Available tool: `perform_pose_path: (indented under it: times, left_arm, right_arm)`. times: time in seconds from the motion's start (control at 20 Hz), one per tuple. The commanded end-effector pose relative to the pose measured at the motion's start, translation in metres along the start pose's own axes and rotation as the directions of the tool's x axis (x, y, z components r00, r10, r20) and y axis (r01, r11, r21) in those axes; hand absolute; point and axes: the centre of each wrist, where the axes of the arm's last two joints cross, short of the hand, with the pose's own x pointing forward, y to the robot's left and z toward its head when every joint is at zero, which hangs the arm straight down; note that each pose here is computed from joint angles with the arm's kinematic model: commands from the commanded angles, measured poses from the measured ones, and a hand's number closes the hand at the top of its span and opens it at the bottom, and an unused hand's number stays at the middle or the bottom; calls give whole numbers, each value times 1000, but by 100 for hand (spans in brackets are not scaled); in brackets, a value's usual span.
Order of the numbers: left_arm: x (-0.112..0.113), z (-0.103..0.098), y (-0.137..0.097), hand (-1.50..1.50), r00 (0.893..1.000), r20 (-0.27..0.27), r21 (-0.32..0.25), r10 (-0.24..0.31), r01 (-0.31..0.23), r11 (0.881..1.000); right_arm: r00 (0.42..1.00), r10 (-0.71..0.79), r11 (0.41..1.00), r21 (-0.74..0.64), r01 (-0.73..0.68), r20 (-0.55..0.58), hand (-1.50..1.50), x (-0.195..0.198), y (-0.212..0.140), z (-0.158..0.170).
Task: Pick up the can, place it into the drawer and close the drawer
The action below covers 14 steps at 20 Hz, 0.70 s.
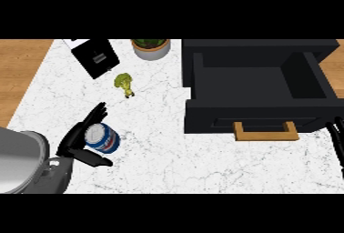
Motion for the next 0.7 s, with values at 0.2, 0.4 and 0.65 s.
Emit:
perform_pose_path:
  times: [0.2,0.4,0.65]
  left_arm:
    - [2,-22,-23,-150,1000,19,-48,-2,3,999]
    - [18,-35,-14,150,999,37,-62,19,-17,998]
    - [-6,-17,-46,150,994,52,-107,91,-85,991]
  right_arm:
    - [1000,1,1000,-1,-1,2,-150,22,7,10]
    - [1000,-14,1000,-17,14,9,-150,4,3,5]
    - [1000,-15,1000,-19,16,19,-150,19,-1,1]
